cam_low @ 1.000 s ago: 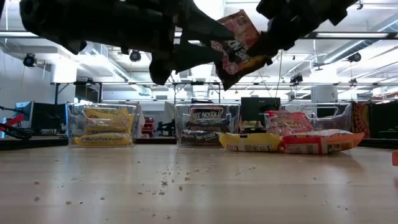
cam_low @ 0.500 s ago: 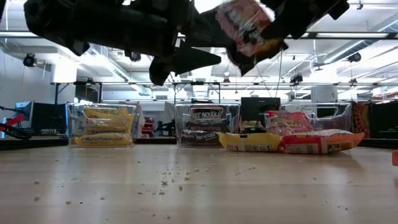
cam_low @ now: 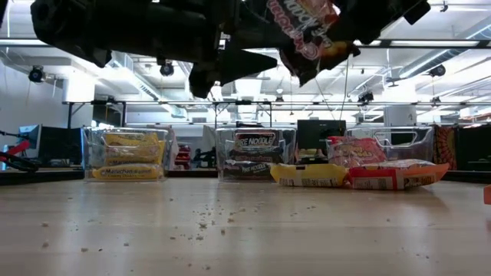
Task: Sort Maruchan noodles
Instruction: Put the black noodle pack into the middle transparent bin
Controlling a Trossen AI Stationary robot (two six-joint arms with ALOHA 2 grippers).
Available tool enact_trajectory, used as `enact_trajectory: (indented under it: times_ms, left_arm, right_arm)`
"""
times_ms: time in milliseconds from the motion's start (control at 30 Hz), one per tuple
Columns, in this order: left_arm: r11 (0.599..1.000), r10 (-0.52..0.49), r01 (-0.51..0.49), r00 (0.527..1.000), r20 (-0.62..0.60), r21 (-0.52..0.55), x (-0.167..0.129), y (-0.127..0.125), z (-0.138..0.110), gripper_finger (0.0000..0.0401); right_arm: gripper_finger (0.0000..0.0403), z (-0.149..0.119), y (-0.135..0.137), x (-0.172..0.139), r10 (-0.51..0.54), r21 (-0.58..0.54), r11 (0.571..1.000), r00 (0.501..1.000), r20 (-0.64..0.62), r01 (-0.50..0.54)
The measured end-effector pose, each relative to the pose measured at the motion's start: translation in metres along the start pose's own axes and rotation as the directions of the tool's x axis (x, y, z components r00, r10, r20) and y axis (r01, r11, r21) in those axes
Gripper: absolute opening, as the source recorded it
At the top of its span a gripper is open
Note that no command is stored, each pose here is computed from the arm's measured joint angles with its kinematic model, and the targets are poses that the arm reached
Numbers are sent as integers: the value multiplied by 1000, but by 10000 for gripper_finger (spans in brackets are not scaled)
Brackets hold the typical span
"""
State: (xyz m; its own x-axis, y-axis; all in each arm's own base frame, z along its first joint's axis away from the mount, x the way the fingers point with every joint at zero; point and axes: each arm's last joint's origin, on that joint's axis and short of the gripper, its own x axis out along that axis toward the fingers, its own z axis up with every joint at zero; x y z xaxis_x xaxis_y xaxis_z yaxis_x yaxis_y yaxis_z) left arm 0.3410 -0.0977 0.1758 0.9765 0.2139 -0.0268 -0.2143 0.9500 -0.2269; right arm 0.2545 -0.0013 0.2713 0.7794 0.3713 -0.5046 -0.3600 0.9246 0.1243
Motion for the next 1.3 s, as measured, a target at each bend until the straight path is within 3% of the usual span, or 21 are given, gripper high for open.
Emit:
enact_trajectory:
  times_ms: [500, 767, 1033, 1300]
  left_arm:
    - [997, -63, 60, 997, 46, 53, 1, 0, 6, 194]
    - [986, -161, 157, 985, 66, 58, 6, 4, 12, 194]
    - [981, -179, 171, 980, 84, 97, 11, 3, 18, 193]
    - [981, -172, 165, 983, 63, 102, 15, 3, 16, 114]
  right_arm:
    - [120, 1, 8, 3, 32, -52, 998, 999, -3, -32]
    - [120, 3, 12, 5, 44, -69, 997, 999, 14, -43]
    - [120, 3, 10, 9, 44, -73, 996, 999, 18, -42]
    - [120, 2, 10, 10, 44, -52, 998, 999, 8, -44]
